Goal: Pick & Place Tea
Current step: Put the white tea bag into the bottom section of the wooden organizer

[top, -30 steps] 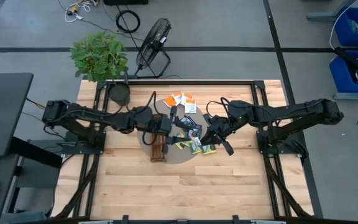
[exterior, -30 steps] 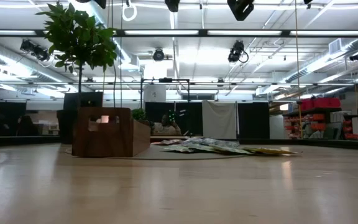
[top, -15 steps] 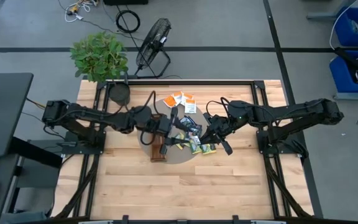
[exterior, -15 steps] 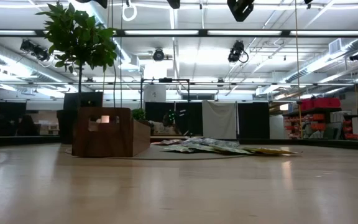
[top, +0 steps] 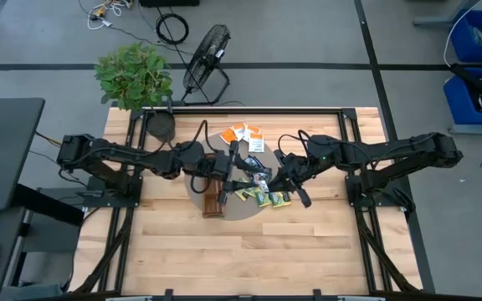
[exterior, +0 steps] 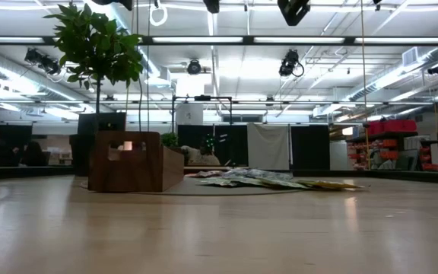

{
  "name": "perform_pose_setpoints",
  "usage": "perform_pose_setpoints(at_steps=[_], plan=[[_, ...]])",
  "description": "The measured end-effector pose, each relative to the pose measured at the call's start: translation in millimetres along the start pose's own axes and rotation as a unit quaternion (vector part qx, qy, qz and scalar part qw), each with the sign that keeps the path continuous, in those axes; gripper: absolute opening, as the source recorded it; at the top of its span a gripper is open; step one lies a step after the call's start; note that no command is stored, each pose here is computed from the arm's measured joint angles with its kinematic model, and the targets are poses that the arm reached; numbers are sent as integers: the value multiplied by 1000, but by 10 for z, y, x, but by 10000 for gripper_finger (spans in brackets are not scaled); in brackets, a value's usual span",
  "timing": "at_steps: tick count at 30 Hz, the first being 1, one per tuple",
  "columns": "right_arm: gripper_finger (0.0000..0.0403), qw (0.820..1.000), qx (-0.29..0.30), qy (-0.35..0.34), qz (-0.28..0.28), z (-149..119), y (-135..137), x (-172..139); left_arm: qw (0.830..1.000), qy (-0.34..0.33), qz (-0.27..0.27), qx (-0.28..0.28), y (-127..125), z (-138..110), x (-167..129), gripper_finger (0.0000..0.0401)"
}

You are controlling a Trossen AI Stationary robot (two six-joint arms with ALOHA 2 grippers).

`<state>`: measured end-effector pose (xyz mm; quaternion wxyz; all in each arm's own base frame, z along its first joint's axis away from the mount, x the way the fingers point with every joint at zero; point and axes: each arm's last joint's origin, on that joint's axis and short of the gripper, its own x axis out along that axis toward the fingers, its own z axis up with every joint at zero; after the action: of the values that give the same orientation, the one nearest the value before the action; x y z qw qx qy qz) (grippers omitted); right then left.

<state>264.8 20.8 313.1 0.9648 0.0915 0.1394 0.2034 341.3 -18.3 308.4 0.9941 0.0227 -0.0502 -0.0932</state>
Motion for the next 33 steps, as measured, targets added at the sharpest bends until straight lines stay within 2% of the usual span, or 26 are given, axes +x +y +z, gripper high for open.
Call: perform_pose_setpoints(at_steps=[8, 14, 26, 33], plan=[[0, 1000, 6, 6, -9, -16, -7, 0, 1000, 9, -11, -7, 17, -130, 75, 195], [0, 1000, 10, 17, -10, -49, -26, 33, 1000, -10, -22, -3, 9, -108, 84, 189], [0, 999, 13, 28, -10, -94, -58, 99, 999, 20, -41, -9, -3, -167, 83, 117], [0, 999, 13, 28, -9, -96, -58, 99, 999, 22, -42, -6, -3, -172, 82, 93]])
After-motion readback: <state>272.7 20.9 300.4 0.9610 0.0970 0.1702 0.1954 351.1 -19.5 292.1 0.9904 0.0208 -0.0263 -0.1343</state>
